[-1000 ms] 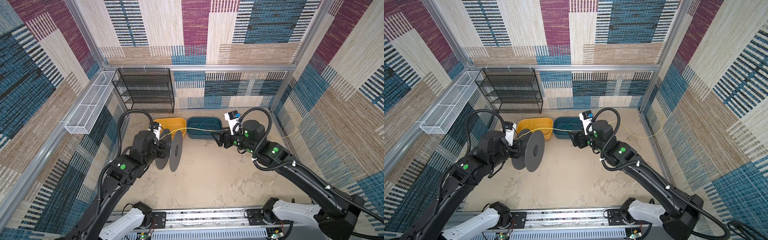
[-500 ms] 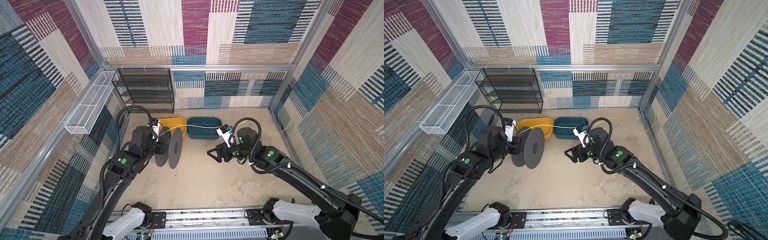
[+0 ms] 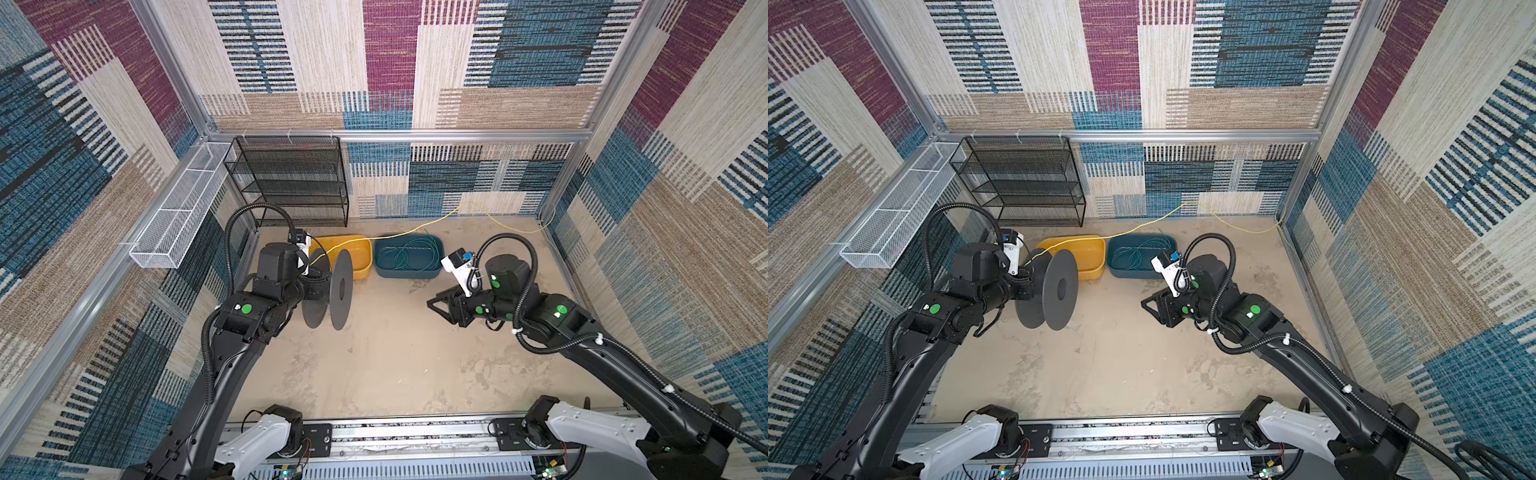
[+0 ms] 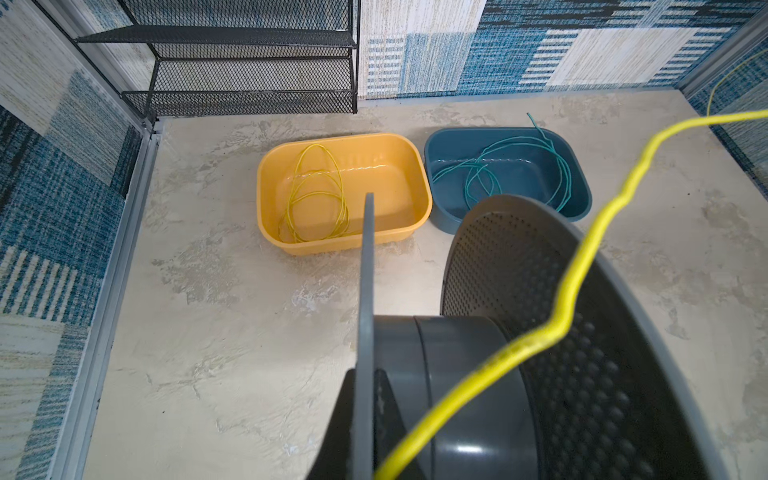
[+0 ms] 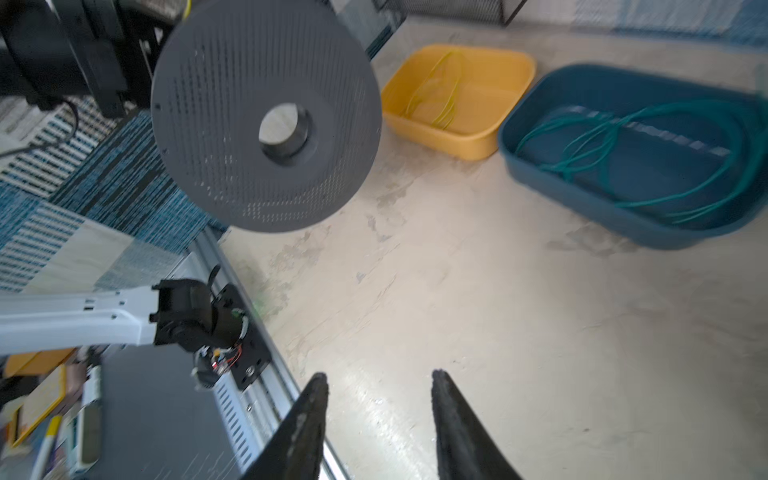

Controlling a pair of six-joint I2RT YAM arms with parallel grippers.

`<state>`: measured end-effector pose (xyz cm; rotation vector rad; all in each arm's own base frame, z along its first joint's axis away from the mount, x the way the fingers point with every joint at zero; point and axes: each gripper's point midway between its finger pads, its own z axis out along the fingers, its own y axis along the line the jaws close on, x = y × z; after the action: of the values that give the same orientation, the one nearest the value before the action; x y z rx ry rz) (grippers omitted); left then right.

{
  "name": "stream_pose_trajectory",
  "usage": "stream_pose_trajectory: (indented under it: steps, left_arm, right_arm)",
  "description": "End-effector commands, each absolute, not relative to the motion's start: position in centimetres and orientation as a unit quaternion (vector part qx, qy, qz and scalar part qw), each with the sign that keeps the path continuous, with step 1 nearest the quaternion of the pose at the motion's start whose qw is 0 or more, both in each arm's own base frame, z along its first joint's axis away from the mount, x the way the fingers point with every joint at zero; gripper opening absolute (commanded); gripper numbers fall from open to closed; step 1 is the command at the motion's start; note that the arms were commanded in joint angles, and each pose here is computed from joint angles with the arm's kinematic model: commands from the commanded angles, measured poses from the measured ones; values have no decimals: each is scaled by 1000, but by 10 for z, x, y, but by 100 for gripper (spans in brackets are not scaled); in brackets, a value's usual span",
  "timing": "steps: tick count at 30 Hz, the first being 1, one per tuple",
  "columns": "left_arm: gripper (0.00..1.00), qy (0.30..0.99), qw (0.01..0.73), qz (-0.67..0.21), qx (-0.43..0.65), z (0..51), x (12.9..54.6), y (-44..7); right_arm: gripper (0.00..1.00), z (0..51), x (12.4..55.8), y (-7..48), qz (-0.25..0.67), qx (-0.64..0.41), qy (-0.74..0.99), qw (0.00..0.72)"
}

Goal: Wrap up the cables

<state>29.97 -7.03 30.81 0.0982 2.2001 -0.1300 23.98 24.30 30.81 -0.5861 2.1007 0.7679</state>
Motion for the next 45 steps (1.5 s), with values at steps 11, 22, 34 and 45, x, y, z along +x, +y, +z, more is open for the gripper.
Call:
stream_pose_trajectory:
  steps: [11,22,34,45]
  left_arm:
    - [0,890,453,-30,30,317,297,-46]
    - [0,887,455,-71,19,332,305,-49]
    - [0,885,461,-68,17,348,302,-37]
    - [0,883,462,-78,11,353,304,-34]
  right_arm:
    - [53,320,369,95,-276,-52,788,548]
    - [87,316,411,70,-232,-196,738,603]
    - [87,291,472,8,-292,-164,746,575]
    - [80,283,489,17,-231,-180,773,562]
